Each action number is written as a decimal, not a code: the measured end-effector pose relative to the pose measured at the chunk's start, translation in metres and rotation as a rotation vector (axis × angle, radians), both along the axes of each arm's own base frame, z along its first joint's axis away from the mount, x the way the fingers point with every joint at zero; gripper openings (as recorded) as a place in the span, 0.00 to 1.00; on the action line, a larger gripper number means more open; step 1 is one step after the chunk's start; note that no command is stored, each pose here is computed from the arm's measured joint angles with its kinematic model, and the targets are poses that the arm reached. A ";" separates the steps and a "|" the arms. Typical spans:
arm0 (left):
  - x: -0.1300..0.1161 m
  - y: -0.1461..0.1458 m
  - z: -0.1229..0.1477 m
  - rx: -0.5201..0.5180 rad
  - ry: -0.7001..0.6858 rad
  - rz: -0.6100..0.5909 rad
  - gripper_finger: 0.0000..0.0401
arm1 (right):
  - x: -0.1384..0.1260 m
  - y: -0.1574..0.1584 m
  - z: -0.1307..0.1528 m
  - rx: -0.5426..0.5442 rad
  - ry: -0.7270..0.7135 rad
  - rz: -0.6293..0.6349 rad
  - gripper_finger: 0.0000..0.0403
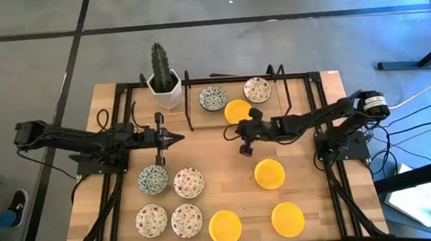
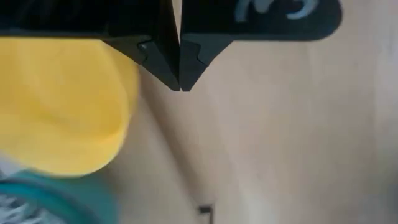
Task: Pick & Place Mini bowls
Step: Stack the green printed bowl on top of the green printed bowl on the shelf
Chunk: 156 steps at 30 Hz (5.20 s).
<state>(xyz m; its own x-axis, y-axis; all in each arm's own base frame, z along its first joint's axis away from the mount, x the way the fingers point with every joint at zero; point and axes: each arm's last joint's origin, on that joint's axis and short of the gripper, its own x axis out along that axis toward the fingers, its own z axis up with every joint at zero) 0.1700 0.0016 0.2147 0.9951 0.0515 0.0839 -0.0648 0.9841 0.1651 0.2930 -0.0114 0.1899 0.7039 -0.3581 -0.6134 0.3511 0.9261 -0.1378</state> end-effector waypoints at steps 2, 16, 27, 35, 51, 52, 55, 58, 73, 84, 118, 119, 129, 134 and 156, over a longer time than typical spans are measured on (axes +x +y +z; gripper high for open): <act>0.000 0.000 0.000 0.000 0.000 0.000 0.01 | -0.001 -0.001 0.001 -0.019 0.002 -0.031 0.00; 0.000 0.000 0.000 0.000 0.000 0.000 0.01 | -0.004 -0.016 -0.001 -0.030 0.025 -0.119 0.00; 0.000 -0.001 0.000 -0.016 -0.001 -0.029 0.01 | 0.002 -0.001 0.012 0.088 -0.065 0.136 0.01; 0.000 -0.001 0.000 -0.066 -0.002 -0.050 0.01 | -0.025 0.037 0.096 0.106 -0.076 0.508 0.01; 0.000 0.004 -0.004 -0.114 0.033 0.124 0.01 | -0.179 0.033 0.084 -0.018 -0.704 0.535 0.01; 0.000 0.004 -0.004 -0.113 0.033 0.124 0.01 | -0.180 0.032 0.076 -0.023 -0.707 0.496 0.01; 0.000 0.004 -0.004 -0.079 0.031 0.126 0.01 | -0.177 0.031 0.051 -0.003 -0.691 0.443 0.01; -0.001 0.003 -0.004 -0.111 0.037 0.106 0.01 | -0.173 0.032 0.040 0.014 -0.702 0.436 0.01; 0.007 -0.012 0.010 -0.074 0.260 0.142 0.01 | -0.152 0.041 0.026 0.145 -0.606 0.548 0.01; 0.005 -0.009 0.007 -0.034 0.286 0.272 0.01 | -0.028 0.068 0.048 0.221 -0.352 0.492 0.02; -0.003 -0.021 0.010 -0.053 0.266 0.154 0.01 | 0.185 0.060 0.000 0.454 0.210 0.302 0.74; -0.003 -0.021 0.010 -0.052 0.266 0.155 0.01 | 0.186 0.060 -0.002 0.453 0.209 0.295 0.74; -0.003 -0.021 0.012 -0.056 0.244 0.153 0.01 | 0.190 0.060 -0.017 0.449 0.222 0.270 0.51; -0.003 -0.021 0.012 -0.056 0.244 0.153 0.01 | 0.191 0.058 -0.016 0.393 0.211 0.255 0.26; -0.003 -0.020 0.013 -0.026 0.236 0.164 0.01 | 0.154 0.050 0.084 0.331 0.110 0.484 0.04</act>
